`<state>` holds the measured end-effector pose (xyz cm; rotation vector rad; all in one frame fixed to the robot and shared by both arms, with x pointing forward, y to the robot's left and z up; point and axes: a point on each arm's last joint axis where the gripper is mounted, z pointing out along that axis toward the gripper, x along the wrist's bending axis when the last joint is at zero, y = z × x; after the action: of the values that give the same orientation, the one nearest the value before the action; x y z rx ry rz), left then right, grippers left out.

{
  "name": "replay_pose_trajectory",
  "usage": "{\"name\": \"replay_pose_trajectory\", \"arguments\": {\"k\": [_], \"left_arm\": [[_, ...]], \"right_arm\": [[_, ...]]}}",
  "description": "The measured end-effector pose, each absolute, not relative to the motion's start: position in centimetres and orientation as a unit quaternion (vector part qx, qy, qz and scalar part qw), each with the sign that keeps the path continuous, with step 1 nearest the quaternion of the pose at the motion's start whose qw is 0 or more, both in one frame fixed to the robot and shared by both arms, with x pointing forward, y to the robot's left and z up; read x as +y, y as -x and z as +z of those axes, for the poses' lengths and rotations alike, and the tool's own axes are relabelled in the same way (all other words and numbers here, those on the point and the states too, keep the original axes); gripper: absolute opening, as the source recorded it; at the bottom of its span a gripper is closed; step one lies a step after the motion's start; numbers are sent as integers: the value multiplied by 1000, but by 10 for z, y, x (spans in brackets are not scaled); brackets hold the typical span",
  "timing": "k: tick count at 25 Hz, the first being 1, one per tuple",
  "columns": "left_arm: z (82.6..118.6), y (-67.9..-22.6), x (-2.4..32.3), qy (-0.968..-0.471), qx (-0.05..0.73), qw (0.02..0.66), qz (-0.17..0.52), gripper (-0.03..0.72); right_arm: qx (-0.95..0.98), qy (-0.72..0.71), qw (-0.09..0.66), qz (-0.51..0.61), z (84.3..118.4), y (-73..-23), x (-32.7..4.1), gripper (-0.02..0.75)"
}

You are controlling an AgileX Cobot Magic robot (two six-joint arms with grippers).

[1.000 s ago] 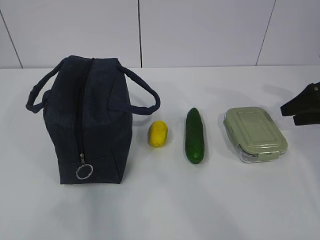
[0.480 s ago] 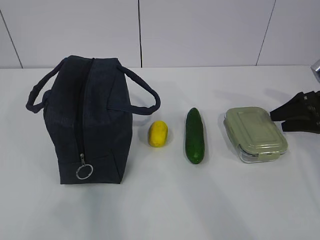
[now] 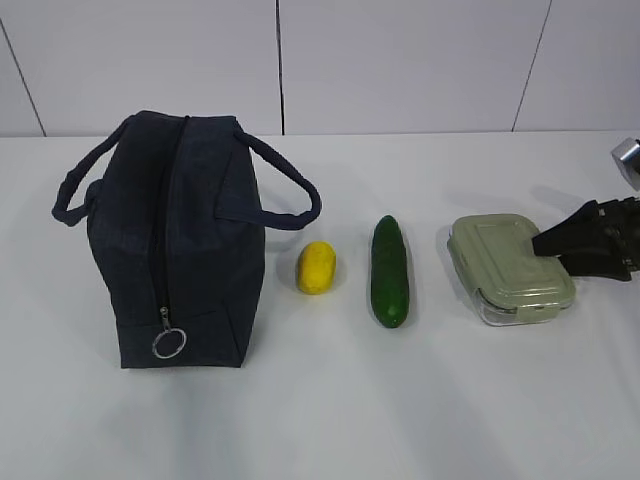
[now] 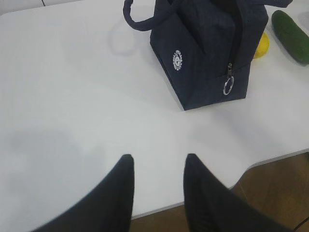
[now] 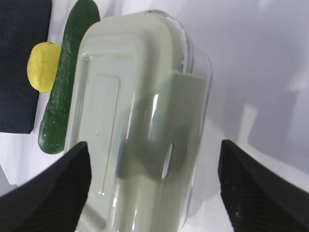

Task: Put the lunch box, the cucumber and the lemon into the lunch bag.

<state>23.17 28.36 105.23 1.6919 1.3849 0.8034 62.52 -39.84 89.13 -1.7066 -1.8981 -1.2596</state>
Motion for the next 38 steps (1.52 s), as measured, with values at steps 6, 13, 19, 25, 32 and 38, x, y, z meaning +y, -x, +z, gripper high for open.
{"name": "replay_pose_trajectory", "arguments": {"k": [6,13,19,25,32,38], "left_arm": [[1052,-232,284,-667,546,395,317,238],[1052,-232,284,-667,546,395,317,238],[1052,-232,284,-667,546,395,317,238],[1052,-232,284,-667,546,395,317,238],[1052,-232,284,-667,546,396,317,238],[1052,-232,284,-667,546,396,317,238]], "right_arm": [[-667,582,162,-435,881,-630,-385,615],[-659,582,176,-443,872,-633,-382,615],[-652,582,190,-447,865,-634,-380,615],[-646,584,200,-449,863,-634,-379,599],[-644,583,210,-449,865,-633,-378,504],[-643,580,220,-449,865,-632,-376,420]]}}
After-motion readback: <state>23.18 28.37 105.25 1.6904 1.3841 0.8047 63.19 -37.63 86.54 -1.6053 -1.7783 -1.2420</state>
